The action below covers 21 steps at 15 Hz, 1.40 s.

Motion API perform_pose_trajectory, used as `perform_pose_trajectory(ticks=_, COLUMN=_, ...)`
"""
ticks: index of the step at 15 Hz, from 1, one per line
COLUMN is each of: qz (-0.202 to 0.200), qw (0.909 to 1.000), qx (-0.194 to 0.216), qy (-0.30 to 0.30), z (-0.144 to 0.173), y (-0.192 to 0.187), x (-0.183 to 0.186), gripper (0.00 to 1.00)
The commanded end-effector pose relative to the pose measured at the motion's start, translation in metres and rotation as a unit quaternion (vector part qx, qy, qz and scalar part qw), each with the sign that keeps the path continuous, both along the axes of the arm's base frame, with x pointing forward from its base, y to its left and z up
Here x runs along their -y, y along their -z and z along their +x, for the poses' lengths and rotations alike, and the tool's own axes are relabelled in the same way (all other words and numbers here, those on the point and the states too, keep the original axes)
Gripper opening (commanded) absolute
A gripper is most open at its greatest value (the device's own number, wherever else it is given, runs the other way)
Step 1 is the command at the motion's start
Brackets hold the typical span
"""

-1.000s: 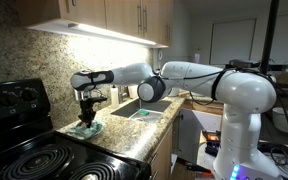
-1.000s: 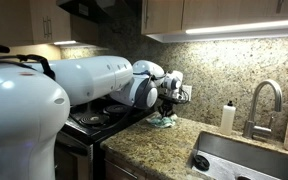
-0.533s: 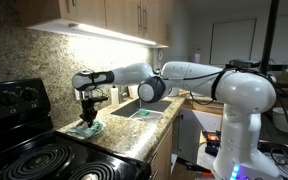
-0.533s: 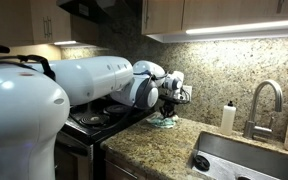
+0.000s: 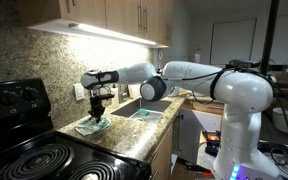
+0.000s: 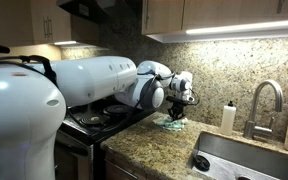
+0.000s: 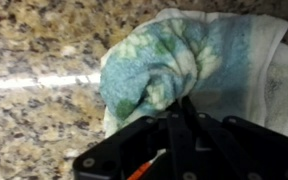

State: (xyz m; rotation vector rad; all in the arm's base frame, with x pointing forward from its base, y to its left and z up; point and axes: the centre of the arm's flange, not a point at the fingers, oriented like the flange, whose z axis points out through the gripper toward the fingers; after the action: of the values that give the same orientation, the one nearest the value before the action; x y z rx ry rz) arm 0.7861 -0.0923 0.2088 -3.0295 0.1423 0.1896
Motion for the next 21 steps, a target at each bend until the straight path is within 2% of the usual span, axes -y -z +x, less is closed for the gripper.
perform_pose_trajectory(ticks=1, qz=-0.044, qw=0.9975, qx=-0.009, qy=0.054, z=0.028, y=0.029, x=0.075, gripper=0.08)
perform_pose_trajectory(ticks=5, qz=-0.052, qw=0.9945, qx=-0.014, qy=0.09, z=0.016, y=0.026, x=0.113, gripper=0.08)
perform_pose_trajectory(ticks=9, qz=-0.059, qw=0.9928, qx=-0.024, qy=0.102, z=0.0, y=0.035, x=0.108, gripper=0.08)
perform_pose_trajectory(ticks=10, qz=-0.063, qw=0.9918, qx=-0.017, qy=0.11, z=0.0, y=0.037, x=0.103, gripper=0.08)
perform_pose_trajectory(ticks=12, qz=-0.071, qw=0.9859, qx=0.02, qy=0.151, z=0.007, y=0.038, x=0.094, gripper=0.07)
perform_pose_trajectory(ticks=16, qz=-0.05, qw=0.9716, qx=0.082, qy=0.216, z=0.035, y=0.037, x=0.089, gripper=0.08)
perform_pose_trajectory(ticks=19, qz=-0.03, qw=0.9634, qx=0.105, qy=0.245, z=0.048, y=0.038, x=0.086, gripper=0.08)
perform_pose_trajectory(ticks=21, qz=-0.029, qw=0.9627, qx=0.115, qy=0.243, z=0.055, y=0.043, x=0.079, gripper=0.08)
